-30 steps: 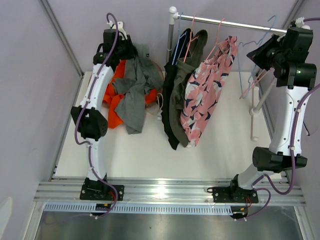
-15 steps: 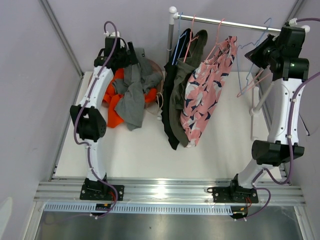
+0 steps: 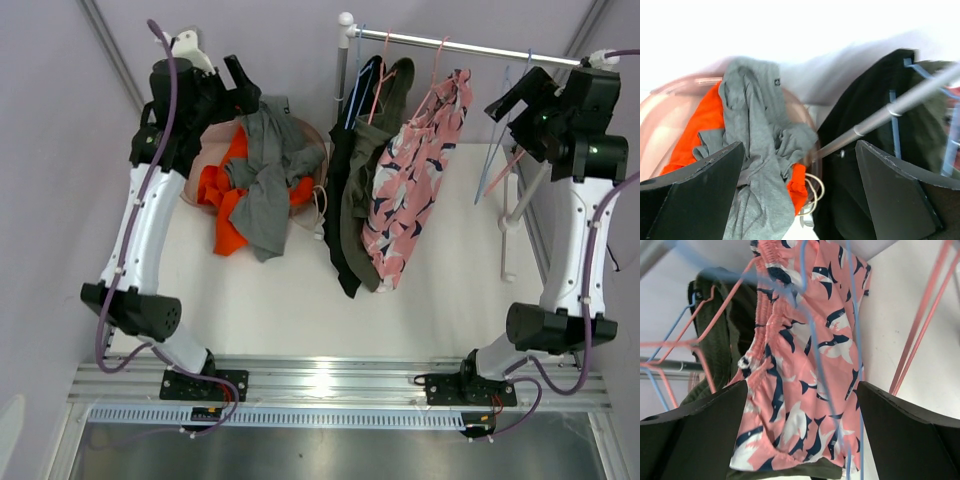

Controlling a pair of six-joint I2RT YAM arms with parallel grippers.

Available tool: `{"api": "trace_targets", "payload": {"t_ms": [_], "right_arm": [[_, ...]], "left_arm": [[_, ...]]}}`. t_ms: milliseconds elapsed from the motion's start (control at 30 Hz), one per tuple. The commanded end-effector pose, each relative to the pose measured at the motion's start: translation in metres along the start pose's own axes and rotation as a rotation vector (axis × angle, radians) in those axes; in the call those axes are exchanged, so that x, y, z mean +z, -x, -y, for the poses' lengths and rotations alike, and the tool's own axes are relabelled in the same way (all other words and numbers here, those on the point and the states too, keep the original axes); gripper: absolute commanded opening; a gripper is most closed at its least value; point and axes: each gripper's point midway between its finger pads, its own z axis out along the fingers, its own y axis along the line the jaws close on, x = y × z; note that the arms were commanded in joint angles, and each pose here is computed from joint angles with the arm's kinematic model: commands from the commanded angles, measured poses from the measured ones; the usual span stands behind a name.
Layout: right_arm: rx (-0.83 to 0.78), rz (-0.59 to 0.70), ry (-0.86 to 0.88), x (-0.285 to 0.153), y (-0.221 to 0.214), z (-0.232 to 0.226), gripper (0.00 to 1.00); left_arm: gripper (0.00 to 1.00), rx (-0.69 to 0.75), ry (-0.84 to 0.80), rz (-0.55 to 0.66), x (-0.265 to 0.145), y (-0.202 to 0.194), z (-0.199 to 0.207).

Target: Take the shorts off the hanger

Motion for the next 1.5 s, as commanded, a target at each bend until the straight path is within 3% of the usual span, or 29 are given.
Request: {"api": "trace_targets", "payload": {"t_ms": [0,33,100,133,167,233,267,300,400,633,867,1167,1267,1300,1400,1467], "right_arm": [[-0.043,0.144,-0.025,-0.057,0.025,-0.001,0.99],[-0.043,0.156,-0.036,-0.064,0.025,0.0,0.99],[-0.036,0.19,-0.036,-0.082,0.026,0.001,0.99],[-0.026,0.215,-0.053,-0.087,0.028,0.004,0.99],[-0.008,0.22,-0.044,-0.089,0.027,0.003,0.99],[0.012,0.229,-0.025,-0.094,0.025,0.0,0.99],[0.017,0.224,-0.006,-0.094,0.022,-0.006,0.99],[0.03,0.233,0.017,-0.095,0.022,-0.013,0.99],[0.009,0.264,0.123,-0.097,0.017,-0.053,0.99],[-0.033,0.194,0.248,-0.056,-0.014,-0.125,0.98],[-0.055,0.156,0.193,0.017,-0.037,-0.135,0.97],[-0.051,0.197,0.177,0.052,-0.034,-0.14,0.89],[-0.048,0.21,0.175,0.061,-0.034,-0.141,0.77],[-0.048,0.211,0.174,0.063,-0.035,-0.141,0.62],[-0.046,0.207,0.172,0.074,-0.037,-0.142,0.45],[-0.049,0.19,0.169,0.083,-0.042,-0.144,0.44]], "left_arm": [[0.99,0.036,-0.075,0.007,-0.023,0.001,0.014],[0.99,0.035,-0.066,-0.02,-0.02,-0.013,0.008],[0.99,0.035,-0.089,0.019,-0.035,-0.006,0.013],[0.99,0.031,-0.072,-0.023,-0.029,-0.03,0.005],[0.99,0.03,-0.096,0.044,-0.041,-0.015,0.012],[0.99,0.036,-0.096,0.067,-0.046,-0.023,0.01],[0.99,0.044,-0.092,0.038,-0.043,-0.045,0.007],[0.99,0.066,-0.118,0.119,-0.056,-0.027,0.015],[0.99,0.07,-0.166,0.163,-0.068,-0.03,0.024],[0.99,0.075,-0.309,0.087,-0.073,-0.048,0.047],[0.99,0.059,-0.261,0.095,-0.07,-0.051,0.036],[0.99,0.018,-0.283,0.09,-0.072,-0.049,0.03],[0.99,0.018,-0.272,0.087,-0.07,-0.052,0.027],[0.99,0.017,-0.272,0.083,-0.069,-0.052,0.027],[0.99,0.013,-0.271,0.078,-0.067,-0.054,0.025],[0.99,0.014,-0.268,0.075,-0.066,-0.055,0.024]]}}
